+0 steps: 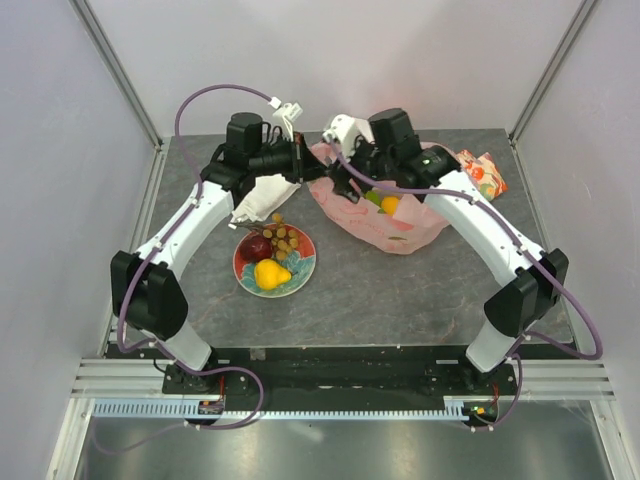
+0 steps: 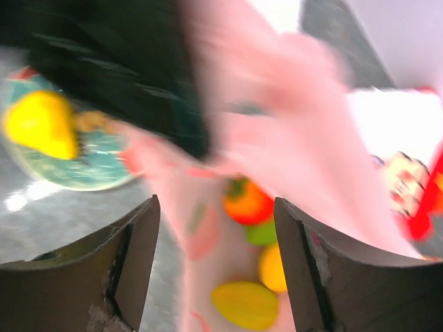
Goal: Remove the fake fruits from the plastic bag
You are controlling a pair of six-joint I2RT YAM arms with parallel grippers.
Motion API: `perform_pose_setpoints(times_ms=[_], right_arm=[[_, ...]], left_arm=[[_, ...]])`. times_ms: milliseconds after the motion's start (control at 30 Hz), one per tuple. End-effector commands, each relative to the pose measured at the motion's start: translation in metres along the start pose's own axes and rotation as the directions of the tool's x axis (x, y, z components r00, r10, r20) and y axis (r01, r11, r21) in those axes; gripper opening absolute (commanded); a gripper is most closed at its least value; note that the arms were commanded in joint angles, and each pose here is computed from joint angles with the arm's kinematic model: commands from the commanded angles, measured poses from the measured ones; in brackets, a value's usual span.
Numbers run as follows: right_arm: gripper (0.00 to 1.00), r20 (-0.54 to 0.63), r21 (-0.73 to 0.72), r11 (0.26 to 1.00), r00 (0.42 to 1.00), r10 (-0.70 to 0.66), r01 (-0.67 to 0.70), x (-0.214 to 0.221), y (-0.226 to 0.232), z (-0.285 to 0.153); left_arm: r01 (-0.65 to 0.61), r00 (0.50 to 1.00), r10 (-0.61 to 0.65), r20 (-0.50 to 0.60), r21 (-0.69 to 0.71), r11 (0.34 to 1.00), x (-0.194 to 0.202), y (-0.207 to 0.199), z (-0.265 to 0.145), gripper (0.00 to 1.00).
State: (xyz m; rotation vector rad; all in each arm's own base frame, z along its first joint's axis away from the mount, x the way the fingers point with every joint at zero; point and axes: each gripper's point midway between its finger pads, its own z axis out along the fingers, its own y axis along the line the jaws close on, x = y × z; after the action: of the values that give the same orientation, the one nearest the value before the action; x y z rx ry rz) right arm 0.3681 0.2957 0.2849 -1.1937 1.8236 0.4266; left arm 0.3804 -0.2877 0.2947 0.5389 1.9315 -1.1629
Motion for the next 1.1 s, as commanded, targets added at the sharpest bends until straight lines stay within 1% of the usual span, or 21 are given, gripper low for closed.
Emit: perform_pose_setpoints(times_ms=[0, 67, 167, 200, 300, 433, 533, 567, 633, 667, 700, 733, 767, 867, 967, 1000, 1067], right_arm=[[0.72, -0.011, 0.033, 0.999, 0.999, 0.035, -0.035, 0.014, -0.01, -0.015], [0.71, -0.037, 0.02, 0.998, 0.998, 0.06, -0.059, 0.032, -0.006, -0.014], [0.71, -0.045, -0.009, 0.998, 0.997, 0.069, -0.069, 0.038, 0.004, -0.024], [0.71, -0.019, -0.015, 0.996, 0.996, 0.083, -0.084, 0.031, 0.005, -0.034], [0.7, 0.049, 0.017, 0.99, 0.989, 0.137, -0.138, 0.015, -0.005, -0.05], [0.66, 0.024, 0.056, 0.981, 0.982, 0.185, -0.186, 0.03, -0.02, -0.044], [0.63, -0.061, 0.086, 0.965, 0.966, 0.253, -0.247, 0.069, -0.028, -0.045], [0.62, -0.129, 0.101, 0.956, 0.949, 0.288, -0.277, 0.094, -0.024, -0.052], [0.6, -0.22, 0.12, 0.965, 0.942, 0.253, -0.232, 0.121, -0.019, -0.062], [0.6, -0.287, 0.124, 0.969, 0.927, 0.242, -0.215, 0.143, -0.01, -0.074], [0.59, -0.314, 0.126, 0.973, 0.922, 0.224, -0.193, 0.152, -0.006, -0.081], [0.59, -0.341, 0.119, 0.982, 0.923, 0.178, -0.145, 0.162, -0.005, -0.086], [0.59, -0.377, 0.134, 0.984, 0.912, 0.162, -0.119, 0.179, 0.001, -0.095], [0.6, -0.411, 0.123, 0.99, 0.904, 0.12, -0.075, 0.2, 0.006, -0.097], [0.61, -0.369, 0.132, 0.986, 0.918, 0.142, -0.1, 0.189, -0.002, -0.083], [0.63, -0.328, 0.134, 0.986, 0.934, 0.142, -0.103, 0.178, -0.008, -0.075], [0.67, -0.282, 0.175, 0.977, 0.945, 0.169, -0.122, 0.166, -0.028, -0.055]], left_arm=[[-0.023, 0.999, 0.024, -0.029, 0.036, 0.999, 0.008, -0.014, -0.01, 0.02], [-0.017, 0.999, 0.018, -0.04, 0.035, 0.999, 0.012, -0.012, -0.008, 0.02], [-0.001, 0.999, 0.004, -0.054, 0.05, 0.999, 0.017, -0.011, -0.006, 0.02], [0.004, 0.998, -0.001, -0.062, 0.055, 0.998, 0.02, -0.011, -0.004, 0.02], [0.007, 0.998, -0.002, -0.069, 0.066, 0.998, 0.025, -0.012, -0.005, 0.02], [0.011, 0.998, -0.006, -0.068, 0.075, 0.997, 0.029, -0.017, -0.012, 0.02], [0.013, 0.998, -0.009, -0.069, 0.059, 0.998, 0.033, -0.018, -0.018, 0.02], [0.02, 0.997, -0.015, -0.076, 0.056, 0.998, 0.038, -0.018, -0.019, 0.02], [0.012, 0.997, -0.008, -0.076, 0.049, 0.999, 0.04, -0.019, -0.024, 0.02], [0.012, 0.996, -0.008, -0.086, 0.044, 0.999, 0.045, -0.018, -0.024, 0.02], [0.011, 0.995, -0.007, -0.097, 0.044, 0.999, 0.049, -0.018, -0.026, 0.02], [0.001, 0.994, 0.003, -0.105, 0.041, 0.999, 0.053, -0.017, -0.027, 0.02], [0.005, 0.993, -0.001, -0.116, 0.036, 0.999, 0.059, -0.016, -0.028, 0.02], [0.016, 0.988, -0.012, -0.152, 0.022, 1.0, 0.079, -0.011, -0.032, 0.02], [0.041, 0.984, -0.038, -0.172, 0.015, 0.999, 0.089, -0.009, -0.032, 0.02], [0.046, 0.983, -0.043, -0.18, 0.017, 0.999, 0.092, -0.01, -0.03, 0.02], [0.043, 0.983, -0.04, -0.18, 0.009, 0.999, 0.093, -0.008, -0.027, 0.02]])
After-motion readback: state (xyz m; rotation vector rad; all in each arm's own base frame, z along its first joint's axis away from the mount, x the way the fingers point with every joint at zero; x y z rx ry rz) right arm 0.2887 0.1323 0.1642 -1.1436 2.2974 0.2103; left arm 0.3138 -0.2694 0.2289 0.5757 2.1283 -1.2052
